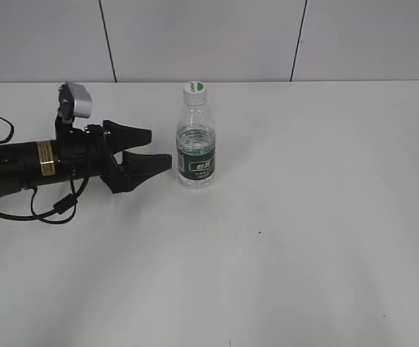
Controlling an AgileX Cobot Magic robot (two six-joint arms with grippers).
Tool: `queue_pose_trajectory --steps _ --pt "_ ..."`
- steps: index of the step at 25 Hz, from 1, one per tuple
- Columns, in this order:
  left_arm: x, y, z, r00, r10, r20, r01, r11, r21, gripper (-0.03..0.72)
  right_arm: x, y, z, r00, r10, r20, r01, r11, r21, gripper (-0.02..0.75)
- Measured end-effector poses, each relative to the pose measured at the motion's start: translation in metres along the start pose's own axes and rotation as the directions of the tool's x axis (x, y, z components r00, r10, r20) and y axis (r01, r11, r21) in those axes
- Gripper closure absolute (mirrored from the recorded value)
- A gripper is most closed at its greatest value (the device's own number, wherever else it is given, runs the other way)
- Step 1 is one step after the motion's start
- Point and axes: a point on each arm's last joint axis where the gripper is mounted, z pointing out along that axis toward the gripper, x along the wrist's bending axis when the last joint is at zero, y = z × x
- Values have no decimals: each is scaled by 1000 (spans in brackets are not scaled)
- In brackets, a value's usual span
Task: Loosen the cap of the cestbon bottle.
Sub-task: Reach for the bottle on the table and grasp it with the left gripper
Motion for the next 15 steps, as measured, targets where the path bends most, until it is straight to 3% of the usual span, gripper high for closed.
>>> queue_pose_trajectory --steps 15 --pt "-11 7 39 997 74 20 -76 994 84 108 0 0 0 1000 0 0 0 1000 0 221"
